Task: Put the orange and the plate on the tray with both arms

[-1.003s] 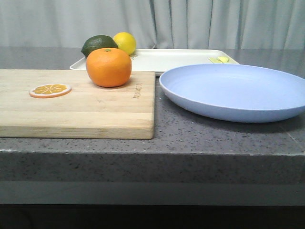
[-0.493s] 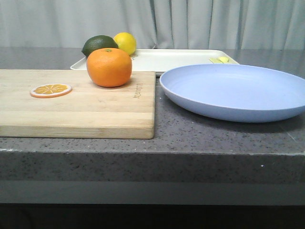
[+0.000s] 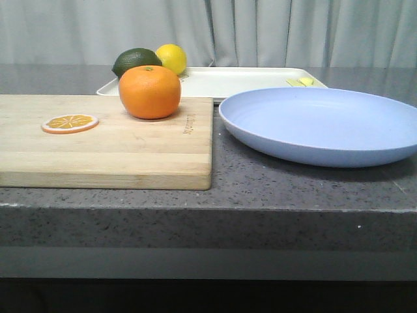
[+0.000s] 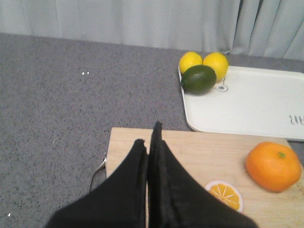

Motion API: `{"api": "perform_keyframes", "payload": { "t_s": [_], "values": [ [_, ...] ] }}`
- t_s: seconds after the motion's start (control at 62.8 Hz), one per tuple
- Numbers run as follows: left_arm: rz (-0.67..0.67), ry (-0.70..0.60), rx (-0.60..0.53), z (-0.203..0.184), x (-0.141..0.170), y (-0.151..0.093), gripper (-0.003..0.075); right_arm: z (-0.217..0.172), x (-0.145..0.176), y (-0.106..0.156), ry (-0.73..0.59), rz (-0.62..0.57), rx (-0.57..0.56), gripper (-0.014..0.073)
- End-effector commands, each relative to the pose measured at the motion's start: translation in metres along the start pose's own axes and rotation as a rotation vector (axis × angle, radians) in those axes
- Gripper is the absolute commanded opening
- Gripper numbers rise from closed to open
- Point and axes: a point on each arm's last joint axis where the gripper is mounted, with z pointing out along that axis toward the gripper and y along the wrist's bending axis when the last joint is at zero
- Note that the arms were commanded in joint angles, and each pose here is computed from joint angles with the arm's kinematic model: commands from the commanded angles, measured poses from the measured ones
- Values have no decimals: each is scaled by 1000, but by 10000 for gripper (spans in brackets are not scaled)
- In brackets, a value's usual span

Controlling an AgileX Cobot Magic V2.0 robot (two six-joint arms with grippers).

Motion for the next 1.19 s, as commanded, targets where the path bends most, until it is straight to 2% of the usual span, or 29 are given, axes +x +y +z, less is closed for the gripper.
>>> {"api": "perform_keyframes", "payload": {
  "t_s": [0.0, 0.048, 0.111, 0.255, 0.318, 0.35, 0.43, 0.7, 1.178],
  "values": [
    [19, -37, 1, 6, -11, -1, 5, -3, -15, -1, -92, -34, 8, -79],
    [36, -15, -1, 11, -10, -1, 49, -3, -15, 0, -93, -36, 7, -25],
    [41, 3, -3, 17, -9, -1, 154, -3, -15, 0, -92, -36, 7, 78],
    [43, 20, 2, 24, -8, -2, 481, -3, -15, 0, -90, -36, 7, 381],
    [51, 29, 19, 29, -7, -5, 582, -3, -14, 0, -84, -36, 7, 499],
    [62, 29, 36, 30, -7, -8, 615, -3, -14, 0, -82, -36, 7, 531],
    [99, 46, 86, 36, -5, -18, 631, -3, -13, 0, -68, -36, 8, 568],
    [232, 141, 277, 69, -4, -68, 630, -3, -13, 0, -63, -36, 8, 565],
    [328, 262, 406, 141, -5, -145, 629, -3, -12, 0, -62, -35, 8, 565]
  ]
}}
